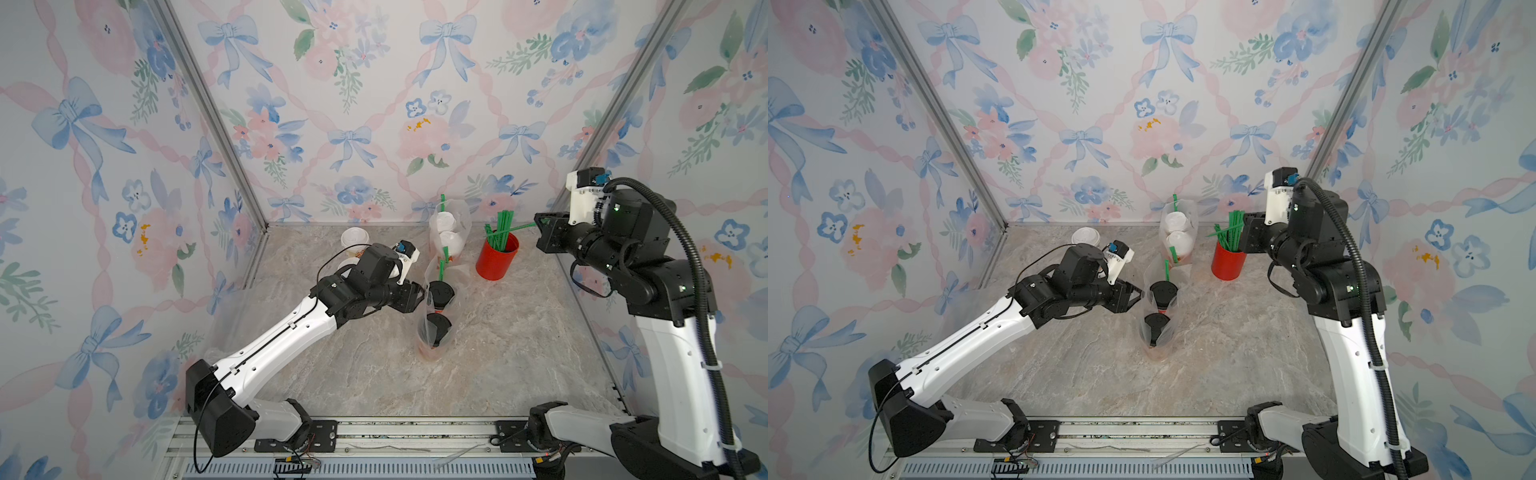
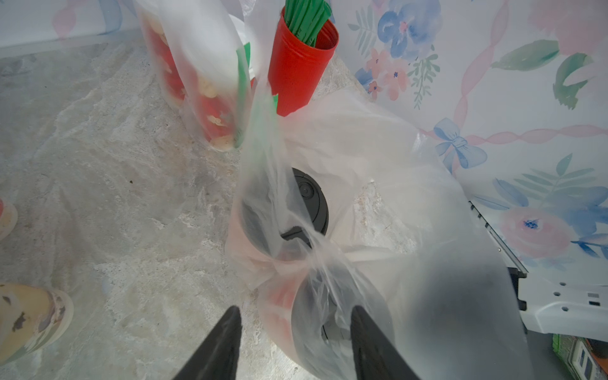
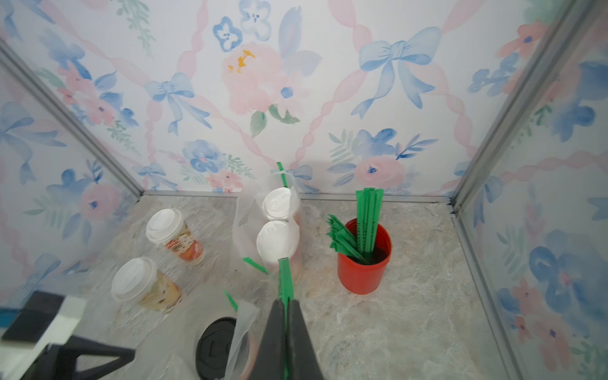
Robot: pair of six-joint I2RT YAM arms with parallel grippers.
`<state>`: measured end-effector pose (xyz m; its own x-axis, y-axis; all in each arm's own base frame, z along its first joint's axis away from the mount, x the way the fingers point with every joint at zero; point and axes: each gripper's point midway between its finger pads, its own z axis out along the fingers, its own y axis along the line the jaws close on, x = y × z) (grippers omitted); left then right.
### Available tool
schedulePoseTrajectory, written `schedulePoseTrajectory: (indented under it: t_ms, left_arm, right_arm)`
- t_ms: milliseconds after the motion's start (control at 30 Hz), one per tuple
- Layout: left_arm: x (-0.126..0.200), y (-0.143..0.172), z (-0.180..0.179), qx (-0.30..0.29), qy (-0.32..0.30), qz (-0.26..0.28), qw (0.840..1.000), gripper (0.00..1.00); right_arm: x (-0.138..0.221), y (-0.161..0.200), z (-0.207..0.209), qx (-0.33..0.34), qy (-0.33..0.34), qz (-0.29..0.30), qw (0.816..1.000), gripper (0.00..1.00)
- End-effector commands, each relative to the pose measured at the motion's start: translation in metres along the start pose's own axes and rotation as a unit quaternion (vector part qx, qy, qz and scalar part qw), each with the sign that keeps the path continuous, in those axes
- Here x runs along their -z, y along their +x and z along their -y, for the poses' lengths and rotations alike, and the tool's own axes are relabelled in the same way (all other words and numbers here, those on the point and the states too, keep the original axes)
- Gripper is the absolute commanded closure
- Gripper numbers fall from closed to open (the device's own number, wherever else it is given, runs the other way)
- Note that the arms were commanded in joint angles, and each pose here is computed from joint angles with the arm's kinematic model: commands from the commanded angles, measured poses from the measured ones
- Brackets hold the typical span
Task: Pack milk tea into plastic carrier bags
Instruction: Place the straw in the plastic carrier bag.
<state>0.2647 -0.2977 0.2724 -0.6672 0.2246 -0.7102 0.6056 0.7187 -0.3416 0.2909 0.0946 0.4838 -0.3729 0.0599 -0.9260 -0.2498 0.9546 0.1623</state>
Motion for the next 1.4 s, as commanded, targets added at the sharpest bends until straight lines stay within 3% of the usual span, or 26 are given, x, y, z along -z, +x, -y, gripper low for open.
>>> schedulePoseTrajectory:
  t_ms: [0,200,400,633,1000,1367]
  left_arm:
    - [0.010,0.005,0.007,0.005,-0.003,-0.009,1.000,0.44]
    - [0.024,0.007,0.016,0.008,-0.005,0.002,1.000,0.43]
    - [0.041,0.014,0.014,0.023,-0.012,0.018,0.999,0.45]
    - [0.039,0.031,0.008,0.034,-0.013,0.005,0.999,0.51]
    - [0.034,0.036,0.005,0.029,-0.019,-0.002,0.999,0.50]
    - [0.034,0.035,0.004,0.028,-0.024,0.000,0.999,0.50]
  right_arm:
    - [0.016,0.021,-0.030,0.010,-0.058,-0.047,0.997,0.99]
    - [0.029,0.053,-0.084,0.052,-0.148,-0.122,0.980,0.98]
    - [0.032,0.097,-0.104,0.106,-0.154,-0.211,0.959,0.99]
    - [0.038,0.130,-0.124,0.133,-0.178,-0.269,0.937,0.99]
    - [0.021,0.155,-0.134,0.138,-0.180,-0.304,0.925,0.99]
    - [0.026,0.148,-0.144,0.135,-0.203,-0.293,0.925,0.98]
